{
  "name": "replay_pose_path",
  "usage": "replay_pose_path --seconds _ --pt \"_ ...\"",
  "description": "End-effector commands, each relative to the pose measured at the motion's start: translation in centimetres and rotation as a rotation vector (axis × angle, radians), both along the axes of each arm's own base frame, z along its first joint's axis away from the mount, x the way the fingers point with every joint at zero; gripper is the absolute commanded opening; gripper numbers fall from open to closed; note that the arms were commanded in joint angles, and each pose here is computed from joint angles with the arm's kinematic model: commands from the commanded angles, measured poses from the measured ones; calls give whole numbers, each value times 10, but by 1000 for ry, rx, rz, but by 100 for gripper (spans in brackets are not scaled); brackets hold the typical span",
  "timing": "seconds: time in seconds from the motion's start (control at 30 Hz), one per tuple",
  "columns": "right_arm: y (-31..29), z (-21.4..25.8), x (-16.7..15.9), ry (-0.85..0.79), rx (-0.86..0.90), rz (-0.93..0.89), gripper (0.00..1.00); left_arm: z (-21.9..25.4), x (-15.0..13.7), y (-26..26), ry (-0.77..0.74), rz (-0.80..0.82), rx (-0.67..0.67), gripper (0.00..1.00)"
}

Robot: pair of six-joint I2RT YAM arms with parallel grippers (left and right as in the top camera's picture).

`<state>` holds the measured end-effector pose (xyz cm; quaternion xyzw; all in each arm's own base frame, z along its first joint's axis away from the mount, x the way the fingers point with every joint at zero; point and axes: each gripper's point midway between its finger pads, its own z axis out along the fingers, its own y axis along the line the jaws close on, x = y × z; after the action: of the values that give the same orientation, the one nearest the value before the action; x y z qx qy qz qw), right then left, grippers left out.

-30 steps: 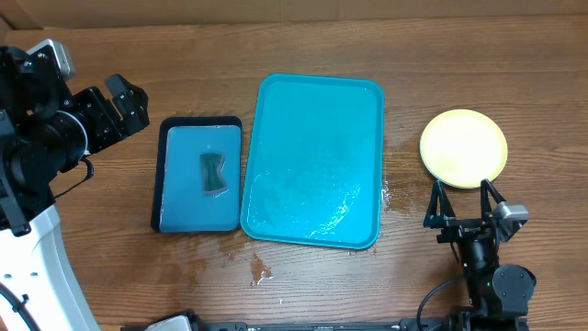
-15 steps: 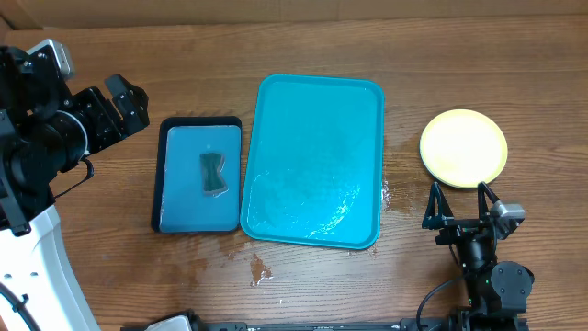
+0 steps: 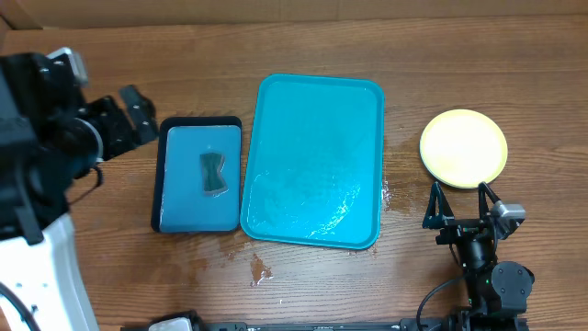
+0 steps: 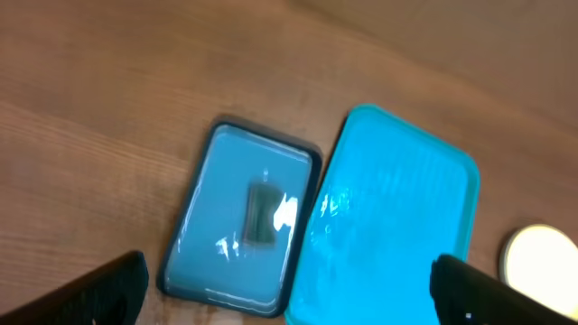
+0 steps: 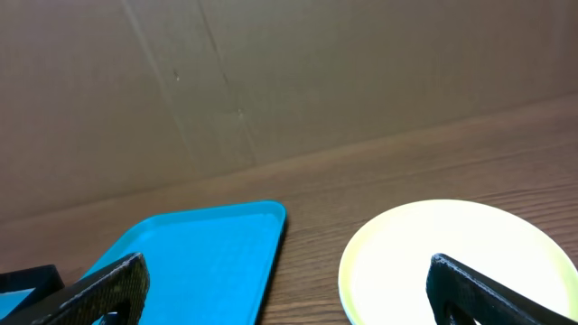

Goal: Clean dirty plates on tray and stack at the side

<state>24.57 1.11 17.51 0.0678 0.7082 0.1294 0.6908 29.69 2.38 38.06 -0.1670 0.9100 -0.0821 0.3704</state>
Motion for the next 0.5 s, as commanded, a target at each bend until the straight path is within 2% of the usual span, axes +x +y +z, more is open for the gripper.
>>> replay_pose_path --seconds 0.0,0.1,0.2,0.3,0.47 --pt "0 -2 0 -1 0 1 100 12 0 -7 -143 -1 89 100" --pt "0 -2 0 -1 -1 1 100 9 16 -27 -315 -64 95 100" --pt "0 -2 0 -1 0 1 99 -6 20 -45 -452 -124 100 100" --pt "0 -2 0 -1 0 1 100 -31 15 -55 -568 -172 131 100" --pt "0 -2 0 -1 -1 1 100 -70 -6 -53 -715 -158 138 100"
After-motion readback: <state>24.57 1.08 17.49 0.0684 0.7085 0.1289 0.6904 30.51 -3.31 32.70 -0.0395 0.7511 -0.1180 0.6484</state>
